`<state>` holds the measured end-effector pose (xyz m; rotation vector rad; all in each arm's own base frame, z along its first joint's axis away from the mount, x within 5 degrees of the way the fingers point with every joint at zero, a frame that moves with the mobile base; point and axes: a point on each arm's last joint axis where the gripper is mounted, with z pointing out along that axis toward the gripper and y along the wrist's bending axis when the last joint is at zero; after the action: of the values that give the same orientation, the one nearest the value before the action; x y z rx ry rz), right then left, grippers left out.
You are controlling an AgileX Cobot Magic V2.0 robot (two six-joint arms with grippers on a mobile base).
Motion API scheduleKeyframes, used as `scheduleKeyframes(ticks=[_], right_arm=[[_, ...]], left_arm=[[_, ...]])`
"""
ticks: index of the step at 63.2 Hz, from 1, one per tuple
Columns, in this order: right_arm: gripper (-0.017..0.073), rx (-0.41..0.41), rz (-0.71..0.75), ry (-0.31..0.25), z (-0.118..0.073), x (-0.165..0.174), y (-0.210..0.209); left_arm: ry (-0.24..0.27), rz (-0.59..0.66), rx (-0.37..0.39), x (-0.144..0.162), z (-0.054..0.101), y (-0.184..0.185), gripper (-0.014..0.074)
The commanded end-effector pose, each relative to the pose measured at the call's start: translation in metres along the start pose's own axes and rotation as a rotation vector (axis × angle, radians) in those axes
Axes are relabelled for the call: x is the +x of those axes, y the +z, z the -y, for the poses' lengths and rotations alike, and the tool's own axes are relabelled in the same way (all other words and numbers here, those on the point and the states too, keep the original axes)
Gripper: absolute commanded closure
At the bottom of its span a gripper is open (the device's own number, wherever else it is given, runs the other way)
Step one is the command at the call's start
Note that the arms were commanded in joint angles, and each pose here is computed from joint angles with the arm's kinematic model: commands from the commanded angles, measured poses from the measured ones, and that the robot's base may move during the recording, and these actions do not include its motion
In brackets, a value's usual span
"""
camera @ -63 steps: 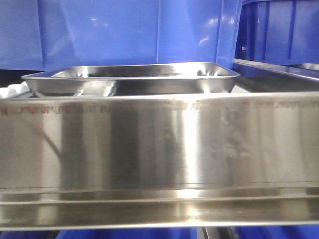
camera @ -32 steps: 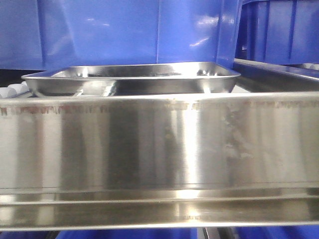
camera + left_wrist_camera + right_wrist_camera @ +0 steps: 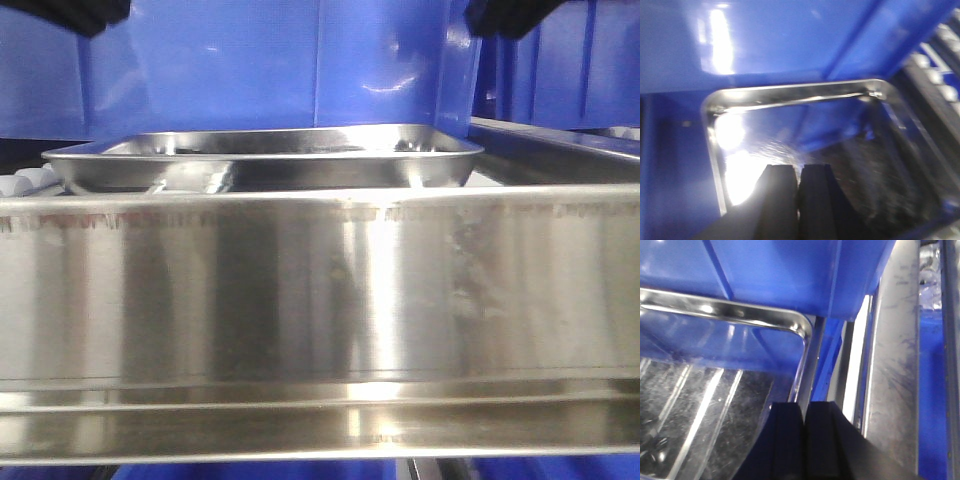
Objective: Stack silver trays without gaps
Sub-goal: 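Lower both grippers toward opposite rims of the top silver tray, then close both grippers on the rims of the top silver tray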
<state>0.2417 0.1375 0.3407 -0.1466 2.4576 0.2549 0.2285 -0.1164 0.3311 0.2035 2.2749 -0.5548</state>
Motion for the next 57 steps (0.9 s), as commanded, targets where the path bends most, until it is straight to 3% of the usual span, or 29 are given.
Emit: scheduleKeyframes(ticks=[1, 8, 24, 35, 40, 50, 57], right_arm=[[0.0637, -0.001, 0.012, -0.006, -0.002, -0.003, 0.001], [0.0637, 0.0, 0.01, -0.008, -0.002, -0.003, 0.003], [0.0636, 0.003, 0.001, -0.009, -0.002, -0.003, 0.006], [0.0614, 0.012, -0.007, -0.019, -0.003, -0.003, 0.011], [0.0533, 0.013, -0.011, -0.028, -0.003, -0.003, 0.015], [0.027, 0.016, -0.024, -0.028, -0.004, -0.002, 0.02], [0.0242, 0.02, -0.038, -0.029, -0.005, -0.001, 0.025]], left_arm=[[0.016, 0.015, -0.023, -0.004, -0.003, 0.003, 0.0607], [0.032, 0.004, -0.037, -0.003, -0.005, 0.007, 0.0577], [0.04, -0.027, -0.053, -0.001, -0.008, 0.017, 0.0359], [0.054, -0.039, -0.066, 0.0, -0.01, 0.022, 0.0328], [0.058, -0.028, -0.068, -0.001, -0.01, 0.023, 0.0328], [0.07, -0.035, -0.079, -0.001, -0.012, 0.029, 0.0328], [0.097, -0.058, -0.1, 0.001, -0.016, 0.037, 0.0328]])
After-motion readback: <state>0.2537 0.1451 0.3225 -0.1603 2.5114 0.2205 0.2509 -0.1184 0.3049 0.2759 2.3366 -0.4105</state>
